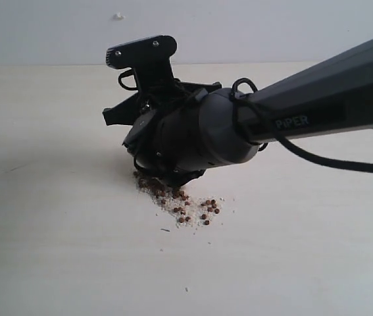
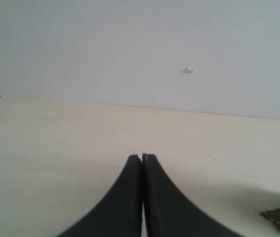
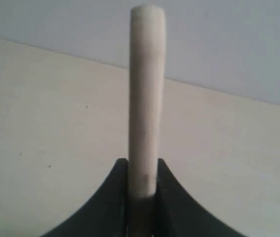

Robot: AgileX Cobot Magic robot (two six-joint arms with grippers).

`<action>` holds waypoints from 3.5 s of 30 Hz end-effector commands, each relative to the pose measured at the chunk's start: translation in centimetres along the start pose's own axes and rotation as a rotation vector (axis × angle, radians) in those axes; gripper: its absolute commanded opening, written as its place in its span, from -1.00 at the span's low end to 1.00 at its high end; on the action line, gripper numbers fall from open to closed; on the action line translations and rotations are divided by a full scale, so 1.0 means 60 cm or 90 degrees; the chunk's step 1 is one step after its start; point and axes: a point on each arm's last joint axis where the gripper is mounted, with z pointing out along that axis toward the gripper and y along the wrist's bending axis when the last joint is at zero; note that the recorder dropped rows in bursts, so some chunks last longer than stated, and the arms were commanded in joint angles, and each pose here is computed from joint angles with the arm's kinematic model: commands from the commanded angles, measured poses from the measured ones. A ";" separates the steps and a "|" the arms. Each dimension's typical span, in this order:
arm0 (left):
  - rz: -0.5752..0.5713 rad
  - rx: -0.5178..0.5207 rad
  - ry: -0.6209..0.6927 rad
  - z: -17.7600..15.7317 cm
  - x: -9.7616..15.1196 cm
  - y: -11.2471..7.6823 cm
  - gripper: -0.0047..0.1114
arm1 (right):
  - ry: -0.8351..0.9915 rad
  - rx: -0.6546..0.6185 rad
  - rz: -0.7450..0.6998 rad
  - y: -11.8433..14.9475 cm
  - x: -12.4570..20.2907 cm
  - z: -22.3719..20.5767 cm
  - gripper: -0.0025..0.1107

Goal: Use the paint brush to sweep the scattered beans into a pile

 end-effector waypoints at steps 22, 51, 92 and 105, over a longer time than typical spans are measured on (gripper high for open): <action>-0.003 0.000 -0.004 -0.001 -0.001 0.000 -0.92 | 0.047 0.211 -0.181 -0.044 0.027 -0.085 -0.96; -0.003 0.000 -0.004 -0.001 -0.001 0.000 -0.92 | 0.037 0.063 0.087 0.047 0.034 -0.075 -0.96; -0.002 0.000 -0.004 -0.001 -0.001 0.000 -0.92 | -0.229 -1.038 -0.389 -0.158 -0.094 -0.208 -0.96; -0.002 0.000 -0.004 -0.001 -0.001 0.000 -0.92 | 0.000 -1.043 -0.181 -0.135 0.020 -0.083 -0.96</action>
